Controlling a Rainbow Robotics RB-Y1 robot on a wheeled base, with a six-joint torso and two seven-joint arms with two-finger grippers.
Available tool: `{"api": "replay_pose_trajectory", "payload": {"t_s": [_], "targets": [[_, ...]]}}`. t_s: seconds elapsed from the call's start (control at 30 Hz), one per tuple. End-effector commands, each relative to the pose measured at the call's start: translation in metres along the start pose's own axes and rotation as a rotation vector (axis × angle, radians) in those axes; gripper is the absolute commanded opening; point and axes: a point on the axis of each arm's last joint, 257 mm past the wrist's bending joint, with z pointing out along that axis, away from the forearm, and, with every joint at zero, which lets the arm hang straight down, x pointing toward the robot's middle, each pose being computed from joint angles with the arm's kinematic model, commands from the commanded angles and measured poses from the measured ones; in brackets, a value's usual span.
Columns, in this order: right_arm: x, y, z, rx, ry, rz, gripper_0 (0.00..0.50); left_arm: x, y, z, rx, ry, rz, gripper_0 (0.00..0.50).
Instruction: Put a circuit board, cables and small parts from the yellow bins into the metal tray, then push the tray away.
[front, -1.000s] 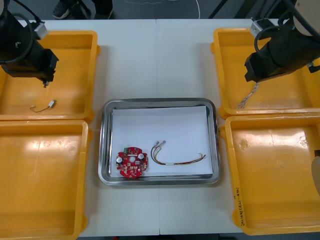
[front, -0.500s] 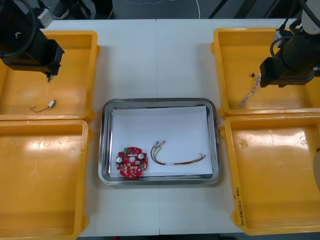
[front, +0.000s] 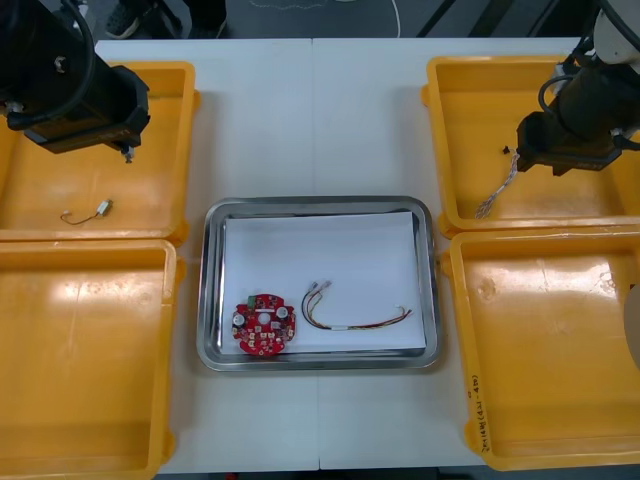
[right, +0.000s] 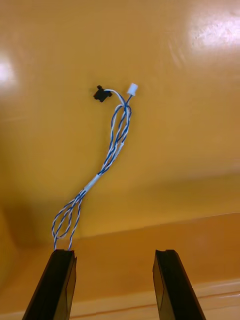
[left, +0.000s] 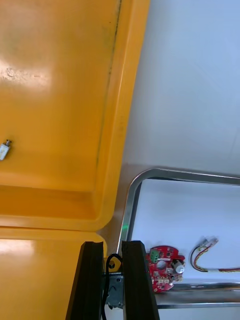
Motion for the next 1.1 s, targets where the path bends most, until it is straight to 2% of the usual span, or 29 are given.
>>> {"api": "replay_pose_trajectory", "payload": {"t_s": [0.03,0.23,0.37,0.5,0.67,0.77,0.93,1.0,1.1], "targets": [[-0.029,0.002,-0.016,-0.031,-0.071,0.138,0.451,0.009,-0.018,0.003,0.034,-0.026,0.061,0.000],[-0.029,0.012,0.004,-0.059,-0.064,0.252,0.451,0.024,-0.029,0.022,-0.007,-0.003,0.102,0.000],[-0.031,0.014,0.014,-0.073,-0.065,0.271,0.449,0.029,-0.042,0.028,0.007,0.000,0.102,0.000],[-0.033,0.016,0.027,-0.091,-0.066,0.295,0.451,0.036,-0.050,0.038,-0.006,0.006,0.111,0.000],[-0.033,0.018,0.034,-0.107,-0.059,0.324,0.451,0.042,-0.066,0.048,0.003,0.011,0.108,0.000],[-0.031,0.020,0.037,-0.117,-0.048,0.354,0.449,0.048,-0.074,0.056,0.004,0.028,0.107,0.000],[-0.032,0.034,0.039,-0.157,-0.047,0.416,0.450,0.057,-0.085,0.074,-0.056,0.079,0.150,0.000],[-0.034,0.044,0.039,-0.191,-0.046,0.440,0.451,0.061,-0.089,0.081,-0.068,0.104,0.154,0.000],[-0.034,0.049,0.042,-0.198,-0.047,0.445,0.450,0.066,-0.093,0.088,-0.074,0.131,0.151,0.000]]}}
